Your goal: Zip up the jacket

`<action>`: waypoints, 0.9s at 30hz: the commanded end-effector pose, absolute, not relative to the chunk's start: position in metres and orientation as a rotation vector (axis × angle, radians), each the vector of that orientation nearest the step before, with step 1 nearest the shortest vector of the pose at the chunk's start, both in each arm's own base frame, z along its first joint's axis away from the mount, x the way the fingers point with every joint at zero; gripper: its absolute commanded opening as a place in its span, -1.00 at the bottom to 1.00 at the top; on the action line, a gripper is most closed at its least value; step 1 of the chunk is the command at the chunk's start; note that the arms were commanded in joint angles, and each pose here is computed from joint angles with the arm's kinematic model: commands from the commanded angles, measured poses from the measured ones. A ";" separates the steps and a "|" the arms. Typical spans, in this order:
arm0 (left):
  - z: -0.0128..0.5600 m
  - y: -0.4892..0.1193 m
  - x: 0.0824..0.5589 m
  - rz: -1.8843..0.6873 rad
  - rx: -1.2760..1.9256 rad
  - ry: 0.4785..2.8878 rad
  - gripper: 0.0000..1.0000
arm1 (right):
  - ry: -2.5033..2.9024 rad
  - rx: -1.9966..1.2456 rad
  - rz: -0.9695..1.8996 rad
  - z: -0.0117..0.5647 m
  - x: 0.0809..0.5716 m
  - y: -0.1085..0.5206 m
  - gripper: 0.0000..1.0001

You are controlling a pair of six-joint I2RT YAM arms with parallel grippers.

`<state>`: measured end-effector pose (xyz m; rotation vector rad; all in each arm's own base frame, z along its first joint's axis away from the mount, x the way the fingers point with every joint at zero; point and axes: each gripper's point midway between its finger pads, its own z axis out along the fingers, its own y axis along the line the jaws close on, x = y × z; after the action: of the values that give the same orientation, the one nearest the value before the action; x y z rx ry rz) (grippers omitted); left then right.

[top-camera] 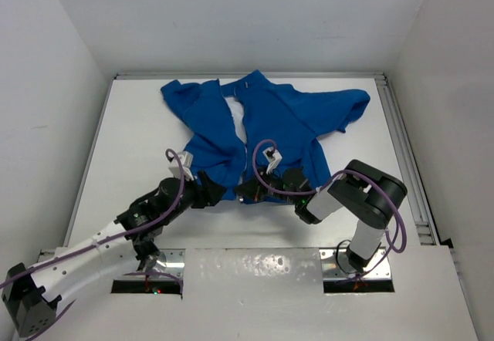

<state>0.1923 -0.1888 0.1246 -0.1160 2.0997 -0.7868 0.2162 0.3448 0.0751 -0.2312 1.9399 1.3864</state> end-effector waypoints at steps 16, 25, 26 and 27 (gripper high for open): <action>0.118 -0.222 0.202 -0.849 0.038 2.119 -0.02 | 1.490 -0.321 1.590 0.178 0.206 0.348 -1.00; 0.104 -0.225 0.201 -0.833 0.079 2.153 -0.10 | 1.462 -0.324 1.629 0.188 0.203 0.349 -1.00; 0.103 -0.225 0.202 -0.829 0.076 2.151 -0.15 | 1.466 -0.318 1.632 0.187 0.202 0.349 -1.00; 0.104 -0.226 0.203 -0.829 0.078 2.148 -0.18 | 1.463 -0.314 1.633 0.187 0.202 0.348 -1.00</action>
<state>0.1908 -0.2175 0.0839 0.0703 2.2297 -0.7894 0.2032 0.3454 0.0837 -0.2501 1.9461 1.4672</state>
